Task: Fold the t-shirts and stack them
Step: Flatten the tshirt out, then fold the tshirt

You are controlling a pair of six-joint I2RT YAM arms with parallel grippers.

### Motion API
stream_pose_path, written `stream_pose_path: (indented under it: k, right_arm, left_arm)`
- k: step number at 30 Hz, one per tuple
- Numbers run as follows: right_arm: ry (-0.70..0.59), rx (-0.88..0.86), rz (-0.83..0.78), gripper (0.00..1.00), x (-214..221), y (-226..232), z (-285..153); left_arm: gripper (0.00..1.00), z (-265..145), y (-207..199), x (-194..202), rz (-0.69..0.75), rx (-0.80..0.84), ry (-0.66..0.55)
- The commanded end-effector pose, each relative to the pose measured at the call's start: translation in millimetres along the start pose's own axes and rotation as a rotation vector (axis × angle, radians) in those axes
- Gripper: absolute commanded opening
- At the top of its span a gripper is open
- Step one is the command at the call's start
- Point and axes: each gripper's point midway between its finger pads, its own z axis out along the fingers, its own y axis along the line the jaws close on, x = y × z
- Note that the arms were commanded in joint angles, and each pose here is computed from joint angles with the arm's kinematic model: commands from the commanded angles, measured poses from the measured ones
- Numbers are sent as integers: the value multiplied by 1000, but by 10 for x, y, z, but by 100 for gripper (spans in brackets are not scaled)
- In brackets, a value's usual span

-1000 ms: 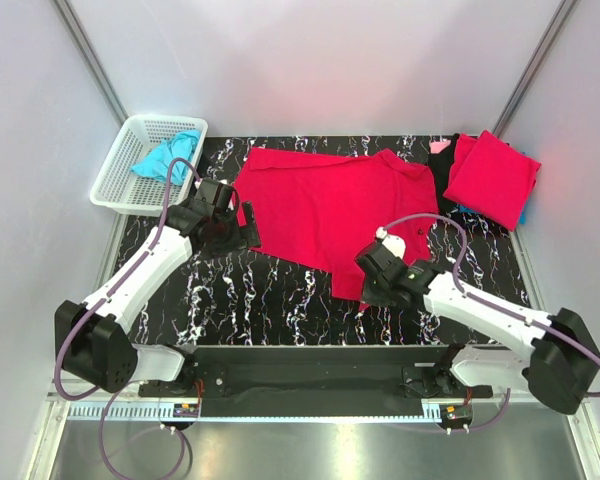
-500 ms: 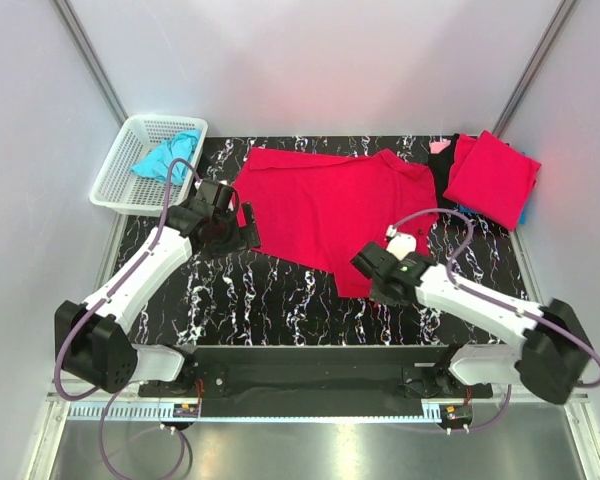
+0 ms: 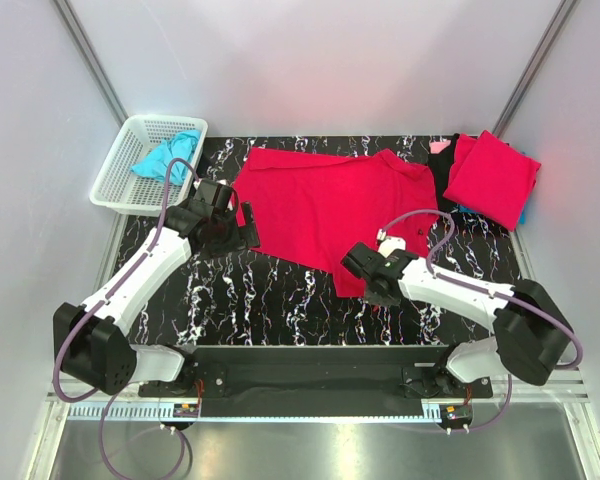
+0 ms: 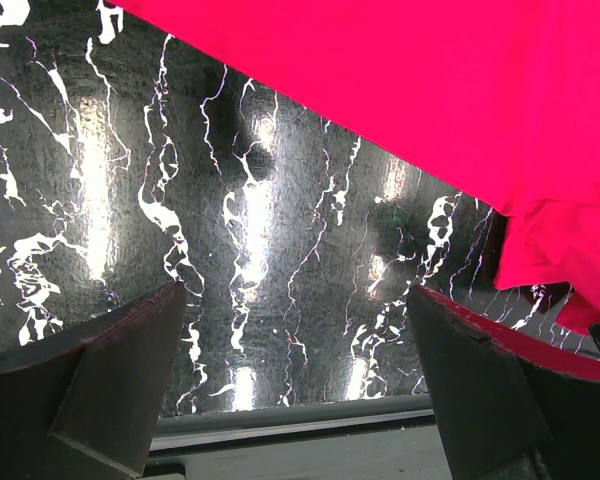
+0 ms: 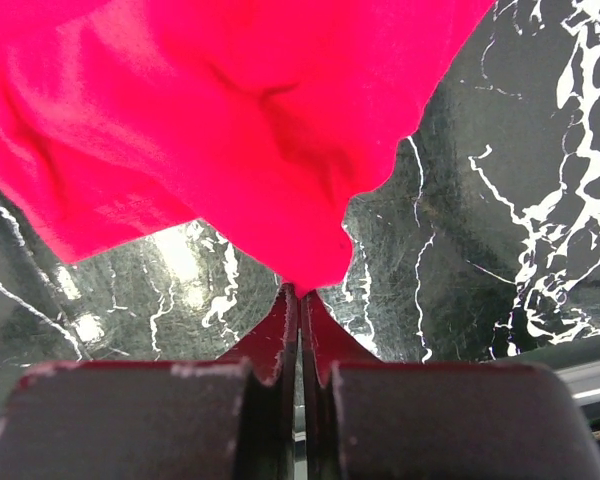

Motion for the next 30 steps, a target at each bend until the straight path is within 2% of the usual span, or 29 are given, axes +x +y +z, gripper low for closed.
stream_pose_path:
  k: [1, 6, 7, 8, 11, 20, 30]
  right_arm:
    - [-3, -11, 0, 0, -21, 101, 22]
    - [32, 24, 11, 4, 84, 71, 115]
    - [41, 32, 9, 10, 109, 58, 132]
    - [47, 42, 5, 20, 130, 47, 157]
    - [65, 69, -3, 24, 184, 21, 219]
    - [82, 100, 1, 27, 276, -80, 255]
    - [91, 43, -5, 28, 260, 55, 244]
  left_arm:
    - [99, -108, -26, -105, 20, 16, -57]
    - [99, -118, 4, -104, 27, 5, -63]
    - [99, -118, 9, -103, 29, 3, -62]
    - [99, -120, 10, -110, 27, 1, -65]
    - [99, -131, 10, -121, 27, 2, -68]
    - [99, -126, 8, -118, 26, 2, -65]
    - [99, -162, 2, -116, 22, 9, -71]
